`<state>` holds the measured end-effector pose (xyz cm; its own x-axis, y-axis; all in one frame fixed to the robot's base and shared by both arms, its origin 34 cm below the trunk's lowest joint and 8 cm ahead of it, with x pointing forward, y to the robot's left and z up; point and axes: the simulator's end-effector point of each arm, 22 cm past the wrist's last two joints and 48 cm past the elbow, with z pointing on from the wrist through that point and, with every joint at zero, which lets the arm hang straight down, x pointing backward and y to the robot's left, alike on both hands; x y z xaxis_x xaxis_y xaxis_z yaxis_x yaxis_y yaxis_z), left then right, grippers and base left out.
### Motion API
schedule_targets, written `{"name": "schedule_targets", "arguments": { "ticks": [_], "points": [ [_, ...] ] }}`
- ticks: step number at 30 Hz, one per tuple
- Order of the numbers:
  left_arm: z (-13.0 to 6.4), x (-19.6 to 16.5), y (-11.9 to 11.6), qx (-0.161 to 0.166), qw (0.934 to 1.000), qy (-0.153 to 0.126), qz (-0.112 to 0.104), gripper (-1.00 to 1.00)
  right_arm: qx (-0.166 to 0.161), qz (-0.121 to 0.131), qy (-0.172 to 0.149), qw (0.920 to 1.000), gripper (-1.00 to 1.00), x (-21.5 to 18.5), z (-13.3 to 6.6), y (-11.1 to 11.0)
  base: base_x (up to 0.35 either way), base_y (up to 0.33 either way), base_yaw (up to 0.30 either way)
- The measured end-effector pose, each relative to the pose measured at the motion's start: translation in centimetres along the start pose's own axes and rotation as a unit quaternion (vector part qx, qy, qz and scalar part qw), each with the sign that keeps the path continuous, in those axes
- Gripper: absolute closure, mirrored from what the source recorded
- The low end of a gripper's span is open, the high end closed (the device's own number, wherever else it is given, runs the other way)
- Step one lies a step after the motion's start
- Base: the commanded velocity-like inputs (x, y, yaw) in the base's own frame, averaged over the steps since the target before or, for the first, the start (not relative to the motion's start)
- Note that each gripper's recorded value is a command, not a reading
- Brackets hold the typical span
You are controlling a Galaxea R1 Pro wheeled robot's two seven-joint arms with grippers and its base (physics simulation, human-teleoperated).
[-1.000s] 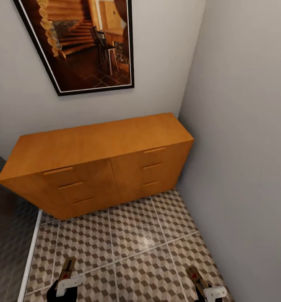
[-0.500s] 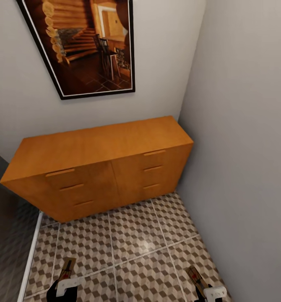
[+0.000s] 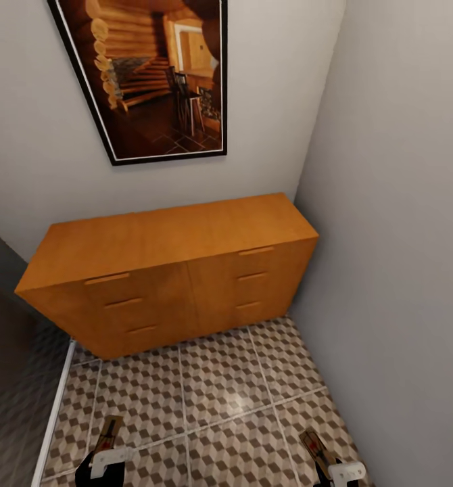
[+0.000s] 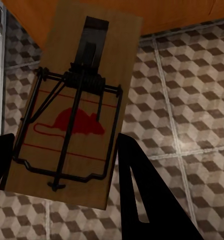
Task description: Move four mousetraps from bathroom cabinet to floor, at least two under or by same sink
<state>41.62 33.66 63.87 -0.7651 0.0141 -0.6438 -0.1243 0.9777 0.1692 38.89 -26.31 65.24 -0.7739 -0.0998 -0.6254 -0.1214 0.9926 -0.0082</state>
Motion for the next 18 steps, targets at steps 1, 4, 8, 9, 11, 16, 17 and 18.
{"name": "schedule_targets", "arguments": {
  "ticks": [1,4,8,9,11,16,17,18],
  "points": [
    [0.0,-0.1,0.0,0.0,1.0,-0.001,0.0,1.0,0.0,0.0,-0.001,1.0,1.0,-0.1,0.0,0.0,0.0,0.0,0.092],
    [0.0,-0.3,0.0,0.0,1.0,-0.003,-0.001,1.0,0.0,0.0,-0.003,1.0,1.0,-0.3,0.0,0.0,0.0,0.0,0.092],
    [0.0,-0.6,0.0,0.0,1.0,-0.006,-0.002,1.0,0.001,-0.001,-0.006,1.0,1.0,-0.6,0.0,-0.1,0.0,0.0,0.091],
    [0.0,-0.7,0.0,0.0,1.0,-0.007,-0.002,1.0,0.001,-0.001,-0.007,1.0,1.0,-0.6,0.0,-0.1,0.0,0.0,0.092],
    [0.0,-0.8,0.1,-0.001,1.0,-0.008,-0.002,1.0,0.001,-0.001,-0.009,1.0,1.0,-0.8,0.0,-0.1,0.0,0.0,0.091],
    [0.0,-1.2,0.0,0.0,0.9999,-0.012,-0.003,1.0,0.001,-0.001,-0.013,0.9999,1.0,-1.1,0.0,-0.1,0.0,0.0,0.091],
    [0.0,-1.3,0.0,0.0,0.9999,-0.013,-0.003,1.0,0.001,-0.001,-0.014,0.9999,1.0,-1.2,0.0,-0.1,0.0,0.0,0.091],
    [0.0,-1.3,0.0,-0.001,0.9999,-0.014,-0.003,1.0,0.001,-0.001,-0.014,0.9999,1.0,-1.3,0.0,-0.1,0.0,0.0,0.091]
  ]
}}
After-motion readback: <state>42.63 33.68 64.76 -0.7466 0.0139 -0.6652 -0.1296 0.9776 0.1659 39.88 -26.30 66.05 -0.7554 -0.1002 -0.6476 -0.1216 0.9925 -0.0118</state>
